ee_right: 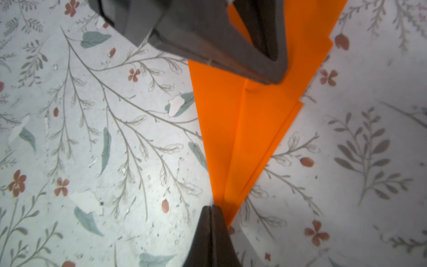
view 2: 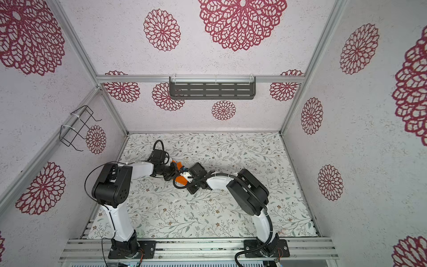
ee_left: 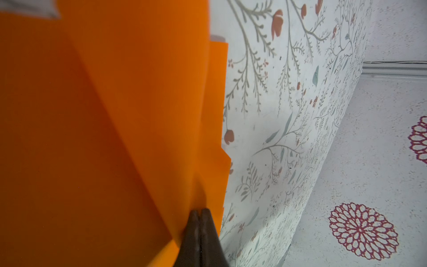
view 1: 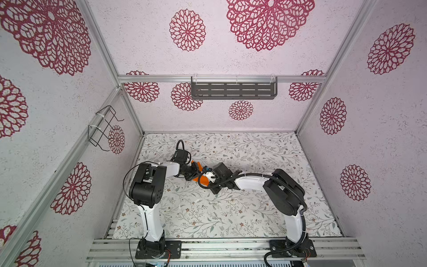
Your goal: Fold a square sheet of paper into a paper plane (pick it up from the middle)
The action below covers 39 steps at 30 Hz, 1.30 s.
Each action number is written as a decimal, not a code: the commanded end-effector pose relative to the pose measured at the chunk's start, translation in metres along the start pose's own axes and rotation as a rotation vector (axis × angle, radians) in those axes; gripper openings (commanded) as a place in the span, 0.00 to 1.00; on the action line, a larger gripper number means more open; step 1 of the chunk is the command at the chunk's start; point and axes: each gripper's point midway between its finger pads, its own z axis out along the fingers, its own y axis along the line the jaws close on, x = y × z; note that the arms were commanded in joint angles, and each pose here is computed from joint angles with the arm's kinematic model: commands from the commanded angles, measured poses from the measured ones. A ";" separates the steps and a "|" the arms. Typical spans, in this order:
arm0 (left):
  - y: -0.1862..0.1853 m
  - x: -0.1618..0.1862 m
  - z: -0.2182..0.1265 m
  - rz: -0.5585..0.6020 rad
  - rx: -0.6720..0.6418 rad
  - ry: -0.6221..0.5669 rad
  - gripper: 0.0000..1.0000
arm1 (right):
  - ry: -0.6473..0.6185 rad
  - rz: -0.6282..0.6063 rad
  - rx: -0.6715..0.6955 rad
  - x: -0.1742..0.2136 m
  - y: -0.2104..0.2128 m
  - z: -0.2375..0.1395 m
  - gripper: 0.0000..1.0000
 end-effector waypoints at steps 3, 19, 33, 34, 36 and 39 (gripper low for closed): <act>0.112 0.051 0.018 -0.145 -0.375 0.126 0.03 | 0.068 0.104 -0.005 0.030 -0.002 -0.023 0.01; 0.053 0.075 0.016 -0.172 -0.177 0.122 0.04 | -0.256 0.382 -0.107 -0.054 -0.002 -0.050 0.17; 0.034 0.062 0.002 -0.098 -0.145 0.086 0.05 | -0.086 0.423 -0.087 -0.040 -0.017 0.005 0.07; 0.029 0.060 0.001 -0.084 -0.132 0.080 0.06 | -0.073 0.426 -0.080 -0.037 -0.019 0.007 0.07; 0.020 0.055 -0.003 -0.054 -0.107 0.066 0.07 | -0.044 0.433 -0.070 -0.029 -0.022 0.012 0.08; 0.009 0.048 -0.009 -0.019 -0.078 0.039 0.08 | -0.009 0.441 -0.054 -0.019 -0.025 0.017 0.08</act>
